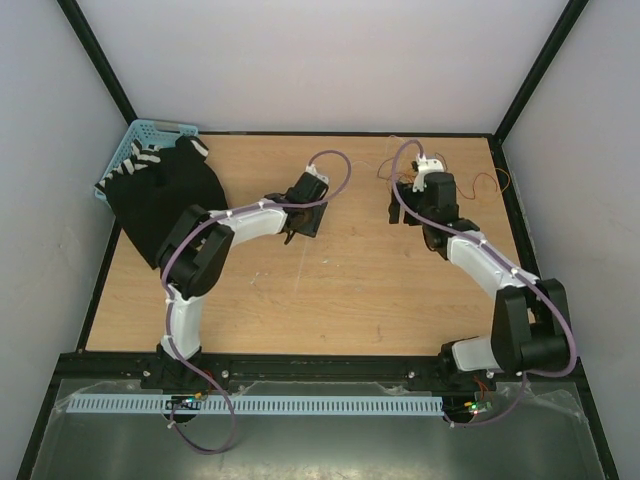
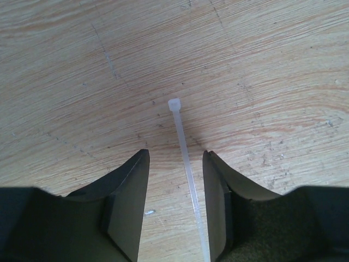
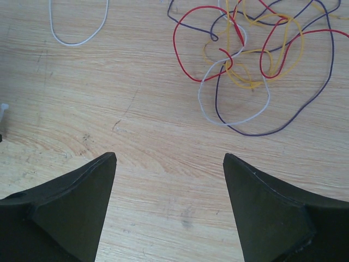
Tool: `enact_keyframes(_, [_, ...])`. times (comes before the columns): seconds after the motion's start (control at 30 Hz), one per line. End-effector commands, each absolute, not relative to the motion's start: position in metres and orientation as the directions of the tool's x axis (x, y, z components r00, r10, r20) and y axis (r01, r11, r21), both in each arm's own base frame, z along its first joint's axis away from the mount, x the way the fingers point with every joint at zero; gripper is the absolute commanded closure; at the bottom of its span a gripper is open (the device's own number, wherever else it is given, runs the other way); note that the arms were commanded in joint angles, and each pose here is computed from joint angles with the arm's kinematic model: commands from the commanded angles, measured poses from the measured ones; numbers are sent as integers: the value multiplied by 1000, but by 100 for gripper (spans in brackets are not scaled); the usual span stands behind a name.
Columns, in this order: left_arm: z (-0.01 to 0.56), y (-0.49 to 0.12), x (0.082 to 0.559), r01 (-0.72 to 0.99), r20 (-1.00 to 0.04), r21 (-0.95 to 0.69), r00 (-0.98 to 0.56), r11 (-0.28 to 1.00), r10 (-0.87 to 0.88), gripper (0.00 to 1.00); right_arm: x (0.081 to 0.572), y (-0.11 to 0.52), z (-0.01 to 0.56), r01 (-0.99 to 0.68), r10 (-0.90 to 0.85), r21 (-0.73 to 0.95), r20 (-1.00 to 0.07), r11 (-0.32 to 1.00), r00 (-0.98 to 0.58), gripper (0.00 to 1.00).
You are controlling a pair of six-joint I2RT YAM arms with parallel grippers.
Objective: Zip-tie the wires
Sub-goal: Move the ribbon to the center of the board.
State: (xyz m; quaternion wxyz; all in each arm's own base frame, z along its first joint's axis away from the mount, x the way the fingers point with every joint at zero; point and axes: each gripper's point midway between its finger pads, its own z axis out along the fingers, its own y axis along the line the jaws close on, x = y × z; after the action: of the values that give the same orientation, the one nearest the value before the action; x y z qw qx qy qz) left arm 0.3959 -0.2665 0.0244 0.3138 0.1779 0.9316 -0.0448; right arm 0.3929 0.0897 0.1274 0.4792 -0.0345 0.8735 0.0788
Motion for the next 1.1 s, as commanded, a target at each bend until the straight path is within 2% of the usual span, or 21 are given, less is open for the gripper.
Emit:
enact_keyframes(0.0, [21, -263, 404, 344, -592, 57, -744, 937, 309, 56, 383, 83, 136, -122, 11, 87, -854, 989, -520, 10])
enact_keyframes(0.23, [6, -261, 401, 321, -558, 2, -786, 947, 267, 72, 381, 77, 150, -112, 1, 64, -873, 992, -487, 10])
enact_keyframes(0.47, [-3, -232, 410, 239, -524, -27, -830, 971, 189, 95, 376, 75, 156, -112, -4, 55, -882, 992, -471, 10])
enact_keyframes(0.73, [-7, -173, 460, 129, -524, 44, -842, 991, 133, 100, 369, 81, 149, -138, 3, 80, -874, 987, -487, 10])
enact_keyframes(0.83, [-6, -154, 478, 88, -483, -39, -874, 995, 58, 100, 369, 79, 144, -130, 2, 75, -871, 989, -491, 10])
enact_keyframes(1.07, [23, -121, 513, 29, -564, -26, -826, 999, 9, 100, 390, 86, 126, -134, 4, 85, -860, 987, -510, 10])
